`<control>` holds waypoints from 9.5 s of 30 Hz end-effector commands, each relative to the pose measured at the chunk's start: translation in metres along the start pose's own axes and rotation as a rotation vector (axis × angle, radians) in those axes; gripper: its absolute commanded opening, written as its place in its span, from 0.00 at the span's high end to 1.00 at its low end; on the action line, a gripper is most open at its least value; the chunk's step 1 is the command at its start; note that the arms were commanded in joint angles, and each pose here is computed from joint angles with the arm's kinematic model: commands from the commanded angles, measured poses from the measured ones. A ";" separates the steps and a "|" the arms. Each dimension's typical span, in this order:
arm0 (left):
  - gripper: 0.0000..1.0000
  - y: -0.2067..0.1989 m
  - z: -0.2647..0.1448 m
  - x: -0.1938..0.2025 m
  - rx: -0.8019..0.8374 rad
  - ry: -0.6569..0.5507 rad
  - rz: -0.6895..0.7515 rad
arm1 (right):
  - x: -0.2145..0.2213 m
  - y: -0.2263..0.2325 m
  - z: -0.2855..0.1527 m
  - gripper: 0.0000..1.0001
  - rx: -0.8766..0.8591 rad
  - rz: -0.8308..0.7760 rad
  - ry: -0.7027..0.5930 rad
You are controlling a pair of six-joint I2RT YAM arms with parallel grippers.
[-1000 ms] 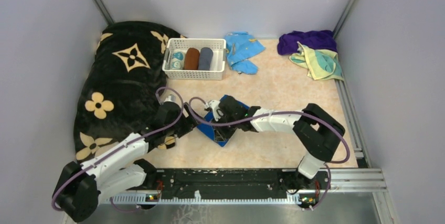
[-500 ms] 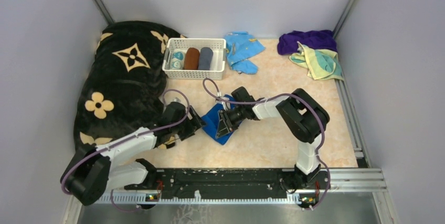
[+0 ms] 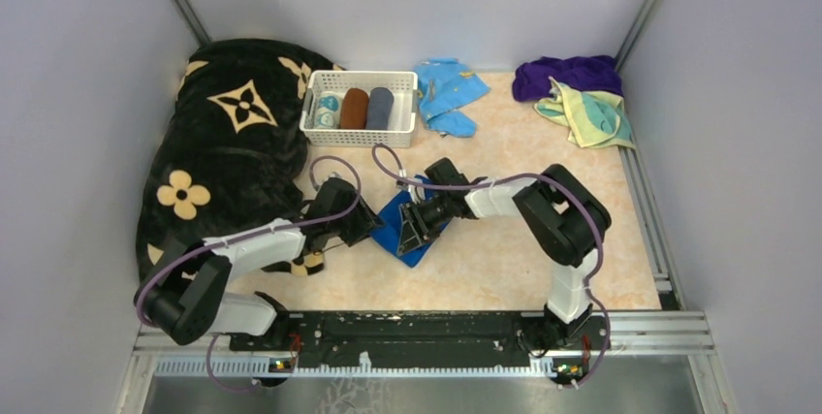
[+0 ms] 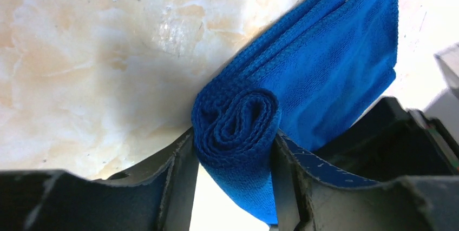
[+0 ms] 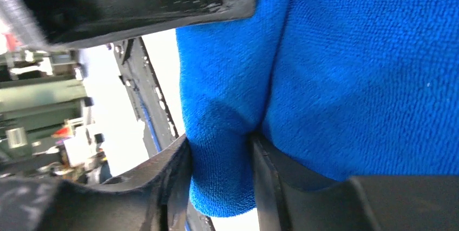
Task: Roll the towels
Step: Roll the towel at the center of the board.
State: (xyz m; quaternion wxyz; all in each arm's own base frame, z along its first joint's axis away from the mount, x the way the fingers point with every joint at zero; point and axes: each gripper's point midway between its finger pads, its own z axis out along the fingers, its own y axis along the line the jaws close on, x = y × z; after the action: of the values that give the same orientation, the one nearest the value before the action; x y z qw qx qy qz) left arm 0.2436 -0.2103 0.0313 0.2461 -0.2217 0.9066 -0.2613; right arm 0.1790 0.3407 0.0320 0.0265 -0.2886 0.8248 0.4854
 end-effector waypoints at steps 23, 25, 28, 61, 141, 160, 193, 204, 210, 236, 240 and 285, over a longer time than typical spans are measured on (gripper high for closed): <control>0.49 0.020 0.018 0.007 -0.154 0.068 0.064 | -0.017 0.012 -0.021 0.38 1.002 -0.839 -0.158; 0.48 0.020 0.018 0.007 -0.155 0.067 0.067 | -0.012 0.004 -0.016 0.39 1.010 -0.845 -0.127; 0.45 0.019 0.018 0.007 -0.153 0.069 0.068 | -0.003 -0.012 -0.010 0.46 1.032 -0.848 -0.073; 0.25 -0.025 -0.004 0.000 0.130 0.006 0.010 | 0.008 -0.010 -0.004 0.73 -0.040 0.052 -0.173; 0.12 -0.017 -0.037 0.004 0.198 -0.022 -0.024 | 0.003 0.044 -0.018 0.82 -0.217 -0.110 -0.231; 0.38 0.004 0.010 0.018 0.010 0.077 -0.002 | 0.002 -0.017 -0.044 0.40 0.120 0.051 -0.307; 0.26 -0.001 0.005 0.014 -0.011 0.070 0.032 | 0.011 -0.052 -0.029 0.58 1.154 -0.576 -0.044; 0.12 -0.016 -0.026 -0.003 0.068 -0.019 0.020 | 0.013 -0.011 -0.015 0.87 0.532 -0.349 -0.127; 0.11 -0.029 -0.044 0.004 0.187 0.000 -0.007 | 0.000 0.023 -0.021 0.87 0.114 -0.150 -0.221; 0.27 -0.030 0.004 0.037 0.197 0.103 -0.076 | 0.003 0.010 -0.027 0.77 -0.449 0.395 -0.328; 0.35 -0.003 0.013 0.042 0.058 0.112 -0.105 | 0.007 -0.006 -0.021 0.61 -0.310 0.380 -0.309; 0.24 -0.002 0.010 0.058 0.014 0.151 -0.032 | -0.005 0.020 -0.018 0.63 0.115 -0.039 -0.322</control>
State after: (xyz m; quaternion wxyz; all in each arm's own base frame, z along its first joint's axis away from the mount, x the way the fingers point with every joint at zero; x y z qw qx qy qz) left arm 0.2261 -0.2651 0.0387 0.1975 -0.2201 0.8923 -0.3410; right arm 0.1823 0.3214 0.0461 0.2061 -0.2493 0.8577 0.3997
